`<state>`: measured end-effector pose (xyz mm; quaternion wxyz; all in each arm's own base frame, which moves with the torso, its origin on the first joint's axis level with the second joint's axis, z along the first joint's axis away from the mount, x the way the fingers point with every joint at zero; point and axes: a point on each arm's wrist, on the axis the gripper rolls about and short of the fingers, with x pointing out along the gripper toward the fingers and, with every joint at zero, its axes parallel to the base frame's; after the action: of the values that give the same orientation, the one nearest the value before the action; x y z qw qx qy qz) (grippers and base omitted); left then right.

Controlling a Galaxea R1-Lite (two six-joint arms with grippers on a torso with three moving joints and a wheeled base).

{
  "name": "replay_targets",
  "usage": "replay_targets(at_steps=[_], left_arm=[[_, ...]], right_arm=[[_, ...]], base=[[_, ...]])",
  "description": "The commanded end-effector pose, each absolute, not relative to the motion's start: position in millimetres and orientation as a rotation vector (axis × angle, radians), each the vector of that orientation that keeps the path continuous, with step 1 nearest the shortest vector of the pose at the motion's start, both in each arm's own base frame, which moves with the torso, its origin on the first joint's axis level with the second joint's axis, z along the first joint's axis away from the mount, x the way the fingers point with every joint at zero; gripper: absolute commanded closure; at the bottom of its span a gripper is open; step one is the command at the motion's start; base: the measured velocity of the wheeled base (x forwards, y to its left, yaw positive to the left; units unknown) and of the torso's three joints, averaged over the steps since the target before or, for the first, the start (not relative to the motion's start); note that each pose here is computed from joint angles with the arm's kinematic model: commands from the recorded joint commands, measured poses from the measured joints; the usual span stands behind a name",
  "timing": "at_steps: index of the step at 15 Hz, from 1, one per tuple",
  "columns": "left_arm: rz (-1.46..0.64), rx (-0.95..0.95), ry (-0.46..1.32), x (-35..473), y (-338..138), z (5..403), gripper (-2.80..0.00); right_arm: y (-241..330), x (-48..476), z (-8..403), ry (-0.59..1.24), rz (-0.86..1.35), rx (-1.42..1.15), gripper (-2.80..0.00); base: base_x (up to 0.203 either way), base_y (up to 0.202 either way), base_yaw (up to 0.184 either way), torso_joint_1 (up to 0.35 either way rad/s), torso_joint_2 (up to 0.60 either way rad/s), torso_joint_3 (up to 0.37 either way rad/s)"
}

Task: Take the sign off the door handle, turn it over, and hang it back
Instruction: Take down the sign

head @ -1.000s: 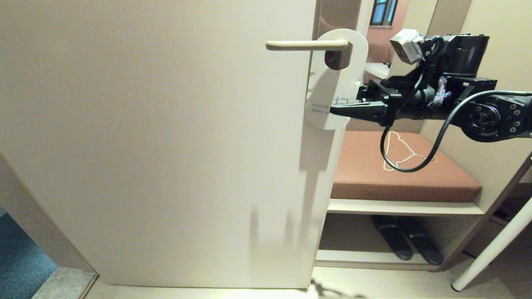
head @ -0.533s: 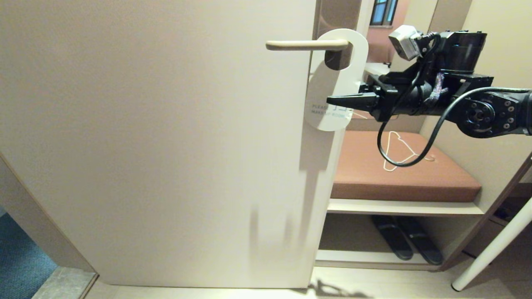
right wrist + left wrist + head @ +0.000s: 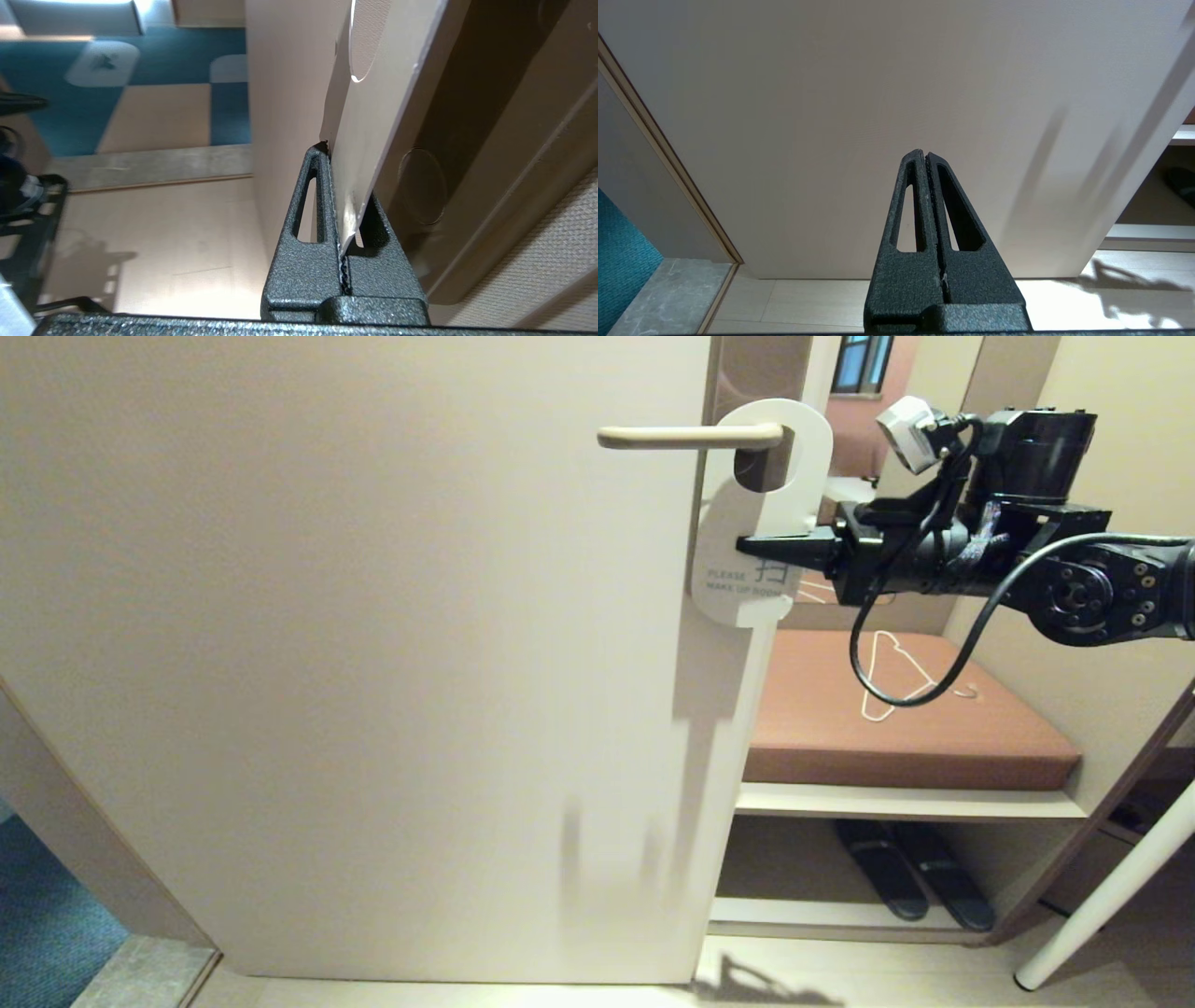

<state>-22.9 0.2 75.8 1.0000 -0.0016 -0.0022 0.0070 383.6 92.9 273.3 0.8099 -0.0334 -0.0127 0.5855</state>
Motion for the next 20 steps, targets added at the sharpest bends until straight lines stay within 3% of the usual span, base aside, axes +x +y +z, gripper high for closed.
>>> replay_targets(at_steps=[1,20], left_arm=[[0.014,-0.003,-0.003,-22.8,0.2,75.8,0.0],[0.014,-0.003,-0.003,-22.8,0.2,75.8,0.0]], right_arm=[[93.1,382.8,272.8,-0.035,1.249,-0.085,0.0],[112.8,343.8,287.3,-0.053,1.107,-0.129,0.0]], base=[[0.0,0.0,0.0,0.0,0.0,0.0],[0.0,0.0,0.0,0.0,0.0,0.0]])
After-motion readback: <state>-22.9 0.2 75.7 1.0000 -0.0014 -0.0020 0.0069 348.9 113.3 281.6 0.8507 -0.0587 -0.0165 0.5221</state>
